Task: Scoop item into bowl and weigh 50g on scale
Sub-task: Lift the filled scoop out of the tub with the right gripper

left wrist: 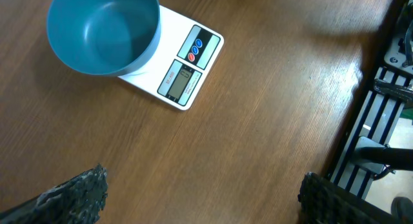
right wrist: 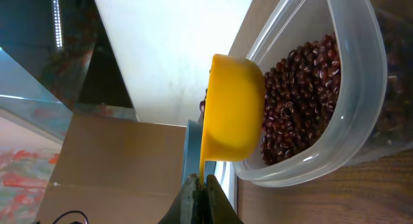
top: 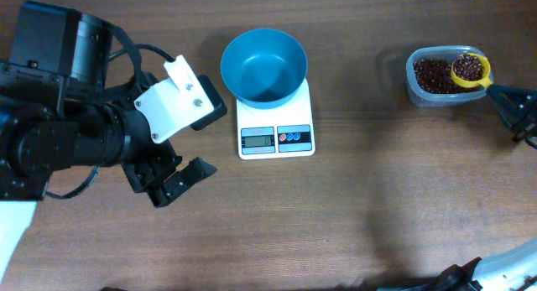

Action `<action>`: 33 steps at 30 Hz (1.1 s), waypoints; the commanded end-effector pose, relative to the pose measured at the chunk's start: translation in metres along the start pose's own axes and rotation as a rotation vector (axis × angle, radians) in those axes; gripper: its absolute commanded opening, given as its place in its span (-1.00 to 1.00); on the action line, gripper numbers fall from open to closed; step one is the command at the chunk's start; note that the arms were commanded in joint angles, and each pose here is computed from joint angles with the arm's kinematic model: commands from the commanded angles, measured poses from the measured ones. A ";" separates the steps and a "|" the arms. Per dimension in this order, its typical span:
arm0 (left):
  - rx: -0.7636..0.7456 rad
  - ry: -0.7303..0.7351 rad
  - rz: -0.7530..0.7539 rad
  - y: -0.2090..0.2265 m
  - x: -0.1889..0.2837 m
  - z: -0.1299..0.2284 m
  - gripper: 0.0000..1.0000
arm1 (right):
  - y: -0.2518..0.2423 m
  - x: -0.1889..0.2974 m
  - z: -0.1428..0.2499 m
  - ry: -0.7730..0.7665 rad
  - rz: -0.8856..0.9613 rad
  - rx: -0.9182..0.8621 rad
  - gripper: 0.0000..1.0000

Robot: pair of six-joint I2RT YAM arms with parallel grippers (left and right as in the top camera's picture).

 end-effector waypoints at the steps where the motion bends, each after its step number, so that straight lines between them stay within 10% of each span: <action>1: -0.007 -0.007 0.010 -0.001 0.000 0.001 0.97 | 0.002 -0.002 0.001 -0.011 -0.048 0.014 -0.92; 25: -0.007 -0.007 0.010 -0.001 0.000 0.001 0.98 | 0.001 -0.013 0.000 0.021 -0.052 -0.104 -0.92; 30: -0.007 -0.006 0.010 -0.001 0.000 0.001 0.98 | -0.020 -0.018 0.007 0.080 0.205 -0.302 -0.92; 33: -0.007 -0.007 0.010 -0.001 0.000 0.001 0.98 | -0.005 -0.029 0.001 0.077 0.003 -0.162 -0.92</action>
Point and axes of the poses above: each gripper's point midway between its finger pads, its own x axis back along the fingers, its own y axis along the line the jaws close on, z = x × y, the point moved 9 cm from there along x, back along the fingers
